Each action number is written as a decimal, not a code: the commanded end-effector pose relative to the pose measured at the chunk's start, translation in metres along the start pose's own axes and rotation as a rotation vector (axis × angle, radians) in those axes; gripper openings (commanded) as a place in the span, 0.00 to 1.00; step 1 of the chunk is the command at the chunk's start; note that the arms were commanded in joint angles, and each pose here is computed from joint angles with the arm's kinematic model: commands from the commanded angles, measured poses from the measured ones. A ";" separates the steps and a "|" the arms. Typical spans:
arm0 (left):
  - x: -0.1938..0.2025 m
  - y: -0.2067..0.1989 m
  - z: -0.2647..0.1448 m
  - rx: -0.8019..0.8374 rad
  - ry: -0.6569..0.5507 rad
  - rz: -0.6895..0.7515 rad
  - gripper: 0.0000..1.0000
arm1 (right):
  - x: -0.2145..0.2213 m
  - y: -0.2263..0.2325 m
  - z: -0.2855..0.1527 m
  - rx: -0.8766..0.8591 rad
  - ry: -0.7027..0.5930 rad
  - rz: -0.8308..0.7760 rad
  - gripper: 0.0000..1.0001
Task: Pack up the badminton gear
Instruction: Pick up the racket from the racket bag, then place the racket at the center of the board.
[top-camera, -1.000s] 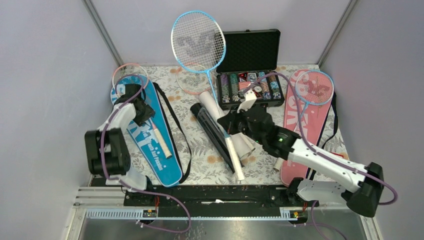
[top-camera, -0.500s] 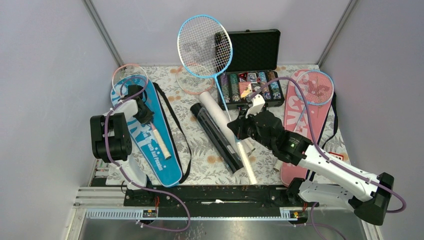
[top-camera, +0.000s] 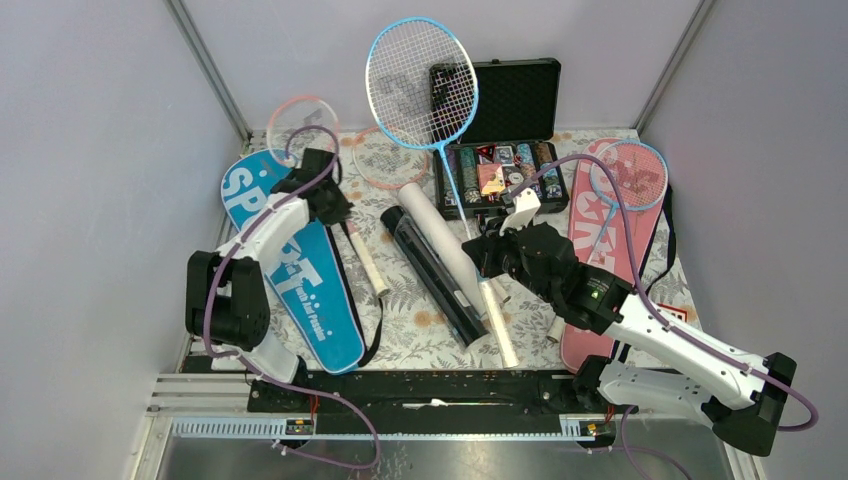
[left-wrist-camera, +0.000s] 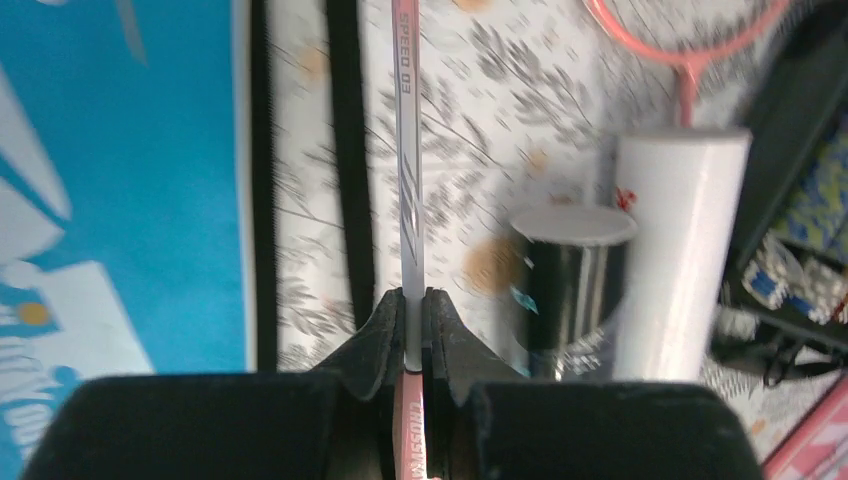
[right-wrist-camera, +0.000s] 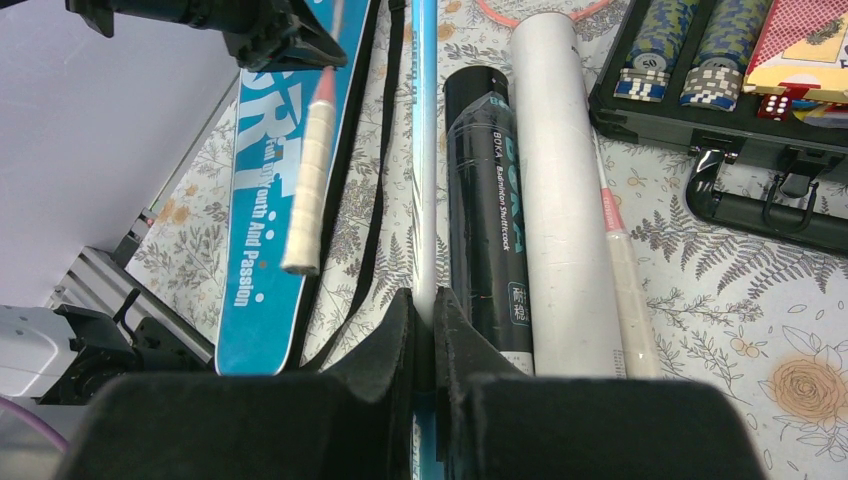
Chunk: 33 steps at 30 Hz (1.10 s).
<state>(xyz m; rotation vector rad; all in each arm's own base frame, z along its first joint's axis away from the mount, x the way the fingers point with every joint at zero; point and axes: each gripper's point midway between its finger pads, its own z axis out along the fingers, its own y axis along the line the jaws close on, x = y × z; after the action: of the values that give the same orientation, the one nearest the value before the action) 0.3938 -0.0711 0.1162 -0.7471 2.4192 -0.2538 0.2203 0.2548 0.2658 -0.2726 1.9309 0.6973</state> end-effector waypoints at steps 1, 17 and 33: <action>0.000 -0.056 -0.005 0.088 -0.054 0.024 0.00 | -0.030 0.004 -0.008 -0.012 -0.108 0.013 0.00; 0.051 -0.099 0.039 0.222 0.021 0.159 0.00 | -0.026 -0.001 -0.010 -0.001 -0.118 0.021 0.00; 0.072 -0.084 0.012 0.251 0.071 0.239 0.43 | -0.030 0.000 -0.010 0.004 -0.120 0.022 0.00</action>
<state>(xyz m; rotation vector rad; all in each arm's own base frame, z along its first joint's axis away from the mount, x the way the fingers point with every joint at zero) 0.3743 -0.1700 0.0533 -0.4212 2.5785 -0.3943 0.2190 0.2458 0.2633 -0.2543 1.9210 0.6795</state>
